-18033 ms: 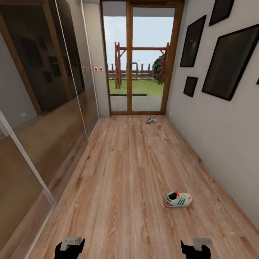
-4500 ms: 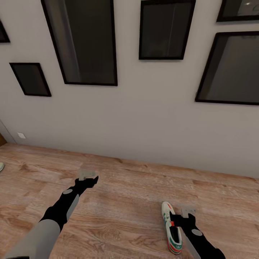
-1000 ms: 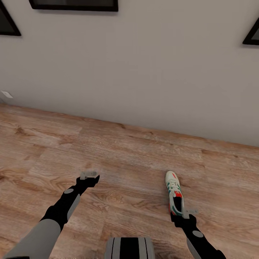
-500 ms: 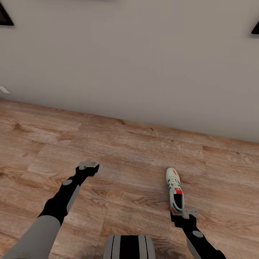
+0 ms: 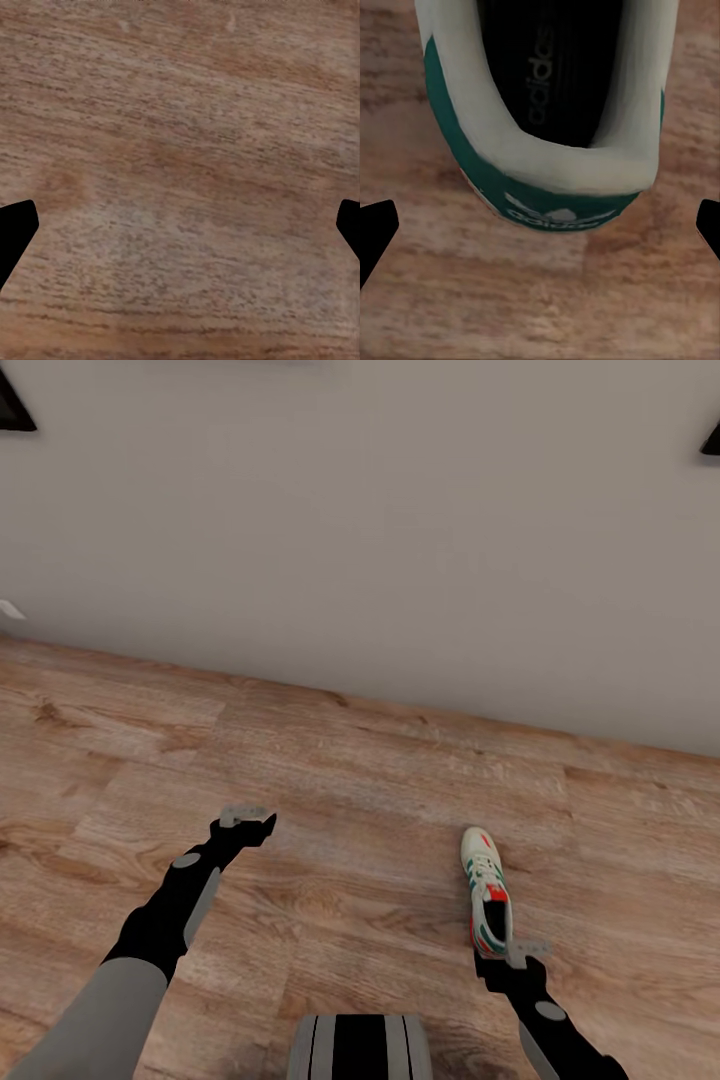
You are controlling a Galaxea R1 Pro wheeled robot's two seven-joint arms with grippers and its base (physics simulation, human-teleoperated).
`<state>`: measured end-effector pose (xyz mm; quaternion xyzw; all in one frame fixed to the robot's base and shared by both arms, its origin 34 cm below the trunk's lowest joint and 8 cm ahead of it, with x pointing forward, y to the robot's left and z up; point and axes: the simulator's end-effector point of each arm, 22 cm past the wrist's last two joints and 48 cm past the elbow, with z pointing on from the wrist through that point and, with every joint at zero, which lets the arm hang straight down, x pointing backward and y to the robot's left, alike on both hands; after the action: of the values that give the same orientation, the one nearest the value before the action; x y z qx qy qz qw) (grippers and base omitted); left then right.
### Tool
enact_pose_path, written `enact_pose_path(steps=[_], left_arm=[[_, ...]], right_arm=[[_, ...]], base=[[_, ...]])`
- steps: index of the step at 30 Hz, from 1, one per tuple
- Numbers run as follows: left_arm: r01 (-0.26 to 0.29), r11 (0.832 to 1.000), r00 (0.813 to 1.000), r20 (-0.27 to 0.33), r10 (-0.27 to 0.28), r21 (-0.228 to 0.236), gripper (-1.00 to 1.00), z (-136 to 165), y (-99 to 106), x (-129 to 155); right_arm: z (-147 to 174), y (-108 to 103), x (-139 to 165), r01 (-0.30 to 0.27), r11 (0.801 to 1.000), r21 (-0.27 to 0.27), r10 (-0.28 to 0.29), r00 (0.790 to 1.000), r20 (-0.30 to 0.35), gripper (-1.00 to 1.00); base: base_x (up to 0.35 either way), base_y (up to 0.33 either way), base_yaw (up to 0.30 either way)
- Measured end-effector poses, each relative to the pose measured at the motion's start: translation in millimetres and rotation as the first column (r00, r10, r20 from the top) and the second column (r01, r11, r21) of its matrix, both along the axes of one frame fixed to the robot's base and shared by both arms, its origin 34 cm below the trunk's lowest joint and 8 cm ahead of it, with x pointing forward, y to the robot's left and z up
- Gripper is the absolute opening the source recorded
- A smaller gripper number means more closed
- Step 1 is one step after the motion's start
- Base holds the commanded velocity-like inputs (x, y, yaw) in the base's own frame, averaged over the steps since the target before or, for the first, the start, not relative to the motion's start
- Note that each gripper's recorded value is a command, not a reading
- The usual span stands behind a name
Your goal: Pick up the two gym shoes and the two sandals from the corridor floor and place them onto the hallstand (shoe rack) in the corridor, making sure they are on the rack and not on the floor. Arrange them so the two gym shoes are next to each other and the two sandals are next to each other.
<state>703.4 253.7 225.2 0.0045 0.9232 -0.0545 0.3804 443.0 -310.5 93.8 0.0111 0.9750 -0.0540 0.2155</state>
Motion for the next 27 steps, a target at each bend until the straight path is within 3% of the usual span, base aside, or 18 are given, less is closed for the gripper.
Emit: enact_pose_path(steps=[10, 27], left_arm=[[0.002, 1.000, 1.000, -0.005, -0.002, -0.002, 1.00, -2.1, -0.7, -1.9], [0.001, 1.000, 1.000, -0.007, -0.001, -0.004, 1.00, -3.2, -0.8, -2.8]], right_arm=[[0.2, -0.2, 0.5, 0.001, 1.000, 0.000, -0.001, 1.000, 0.001, 1.00], [0.1, 0.0, 0.4, 0.000, 1.000, 0.000, 0.000, 1.000, 0.001, 1.00]], base=[[0.173, 0.000, 0.000], [0.018, 0.000, 0.000]])
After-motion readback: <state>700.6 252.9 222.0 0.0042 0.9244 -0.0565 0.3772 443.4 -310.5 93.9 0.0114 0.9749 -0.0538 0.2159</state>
